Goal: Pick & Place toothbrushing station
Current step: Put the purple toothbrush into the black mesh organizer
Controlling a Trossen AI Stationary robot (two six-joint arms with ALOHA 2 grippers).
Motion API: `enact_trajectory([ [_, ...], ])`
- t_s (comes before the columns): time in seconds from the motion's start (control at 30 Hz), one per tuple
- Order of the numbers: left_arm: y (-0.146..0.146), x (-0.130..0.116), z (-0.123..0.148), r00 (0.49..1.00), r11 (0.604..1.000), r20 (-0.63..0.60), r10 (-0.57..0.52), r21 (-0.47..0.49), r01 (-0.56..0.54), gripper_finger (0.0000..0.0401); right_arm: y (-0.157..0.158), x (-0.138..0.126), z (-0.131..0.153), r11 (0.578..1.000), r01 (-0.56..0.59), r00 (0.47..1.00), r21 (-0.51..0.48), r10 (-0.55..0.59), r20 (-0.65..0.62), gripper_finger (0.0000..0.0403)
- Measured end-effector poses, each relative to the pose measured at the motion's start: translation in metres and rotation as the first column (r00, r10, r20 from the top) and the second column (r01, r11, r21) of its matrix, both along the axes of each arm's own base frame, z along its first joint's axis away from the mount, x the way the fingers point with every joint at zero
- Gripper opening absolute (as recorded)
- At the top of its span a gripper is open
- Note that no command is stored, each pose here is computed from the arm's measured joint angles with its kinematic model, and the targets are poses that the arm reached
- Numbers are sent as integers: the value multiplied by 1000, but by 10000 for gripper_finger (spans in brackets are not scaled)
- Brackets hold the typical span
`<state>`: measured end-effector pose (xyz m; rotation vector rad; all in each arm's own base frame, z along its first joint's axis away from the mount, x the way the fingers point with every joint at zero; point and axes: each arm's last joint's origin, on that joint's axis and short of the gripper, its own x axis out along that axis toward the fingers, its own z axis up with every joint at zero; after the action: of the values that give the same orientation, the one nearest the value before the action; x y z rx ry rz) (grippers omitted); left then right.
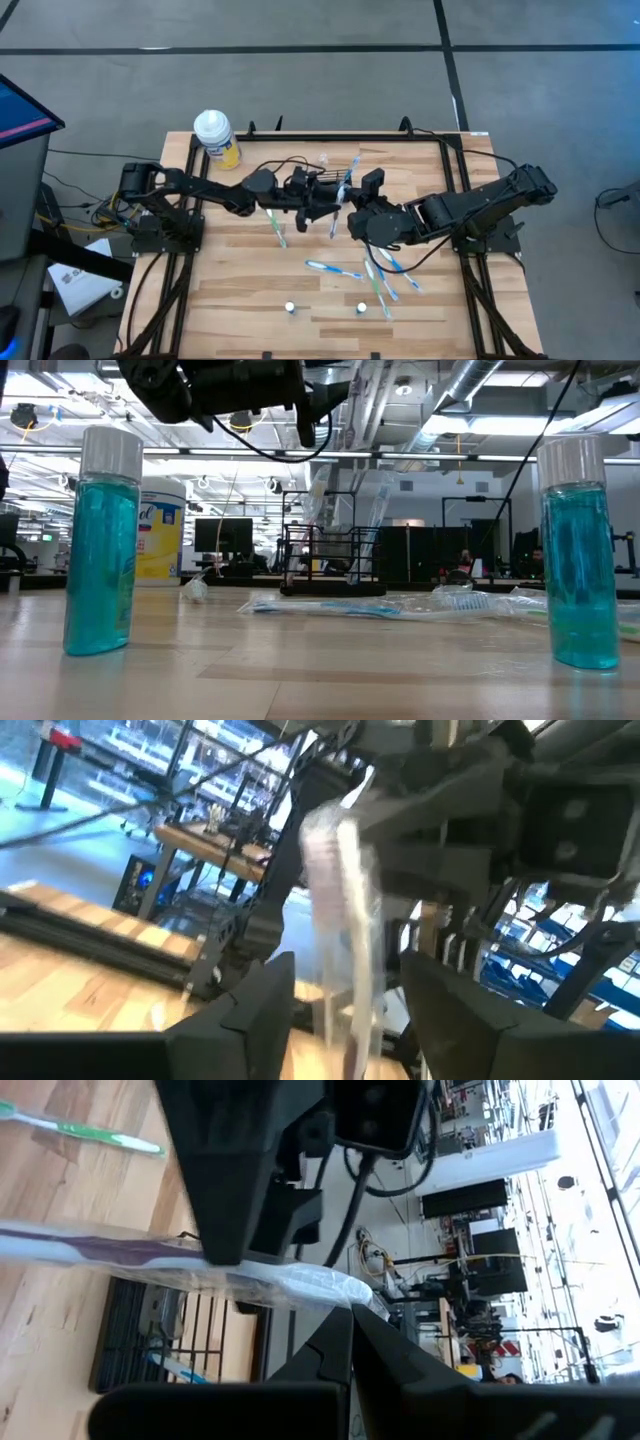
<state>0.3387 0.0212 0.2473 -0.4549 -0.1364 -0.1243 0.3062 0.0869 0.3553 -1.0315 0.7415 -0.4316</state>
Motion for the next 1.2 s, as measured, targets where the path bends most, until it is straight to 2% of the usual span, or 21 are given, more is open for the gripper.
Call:
enact_trajectory([
  [0.43,1,-1,2,1000,997,21,18,77,-20,10,0,0,0,1000,-2,1000,2,2,-3,0],
  [0.87,1,-1,1,1000,994,16,-2,107,1,5,-5,1,0,1000,12,1000,5,-12,-4,7],
  [1.2,9,-1,-1,1000,994,-2,17,106,-16,5,-9,2,0,1000,30,1000,0,-30,-2,99],
])
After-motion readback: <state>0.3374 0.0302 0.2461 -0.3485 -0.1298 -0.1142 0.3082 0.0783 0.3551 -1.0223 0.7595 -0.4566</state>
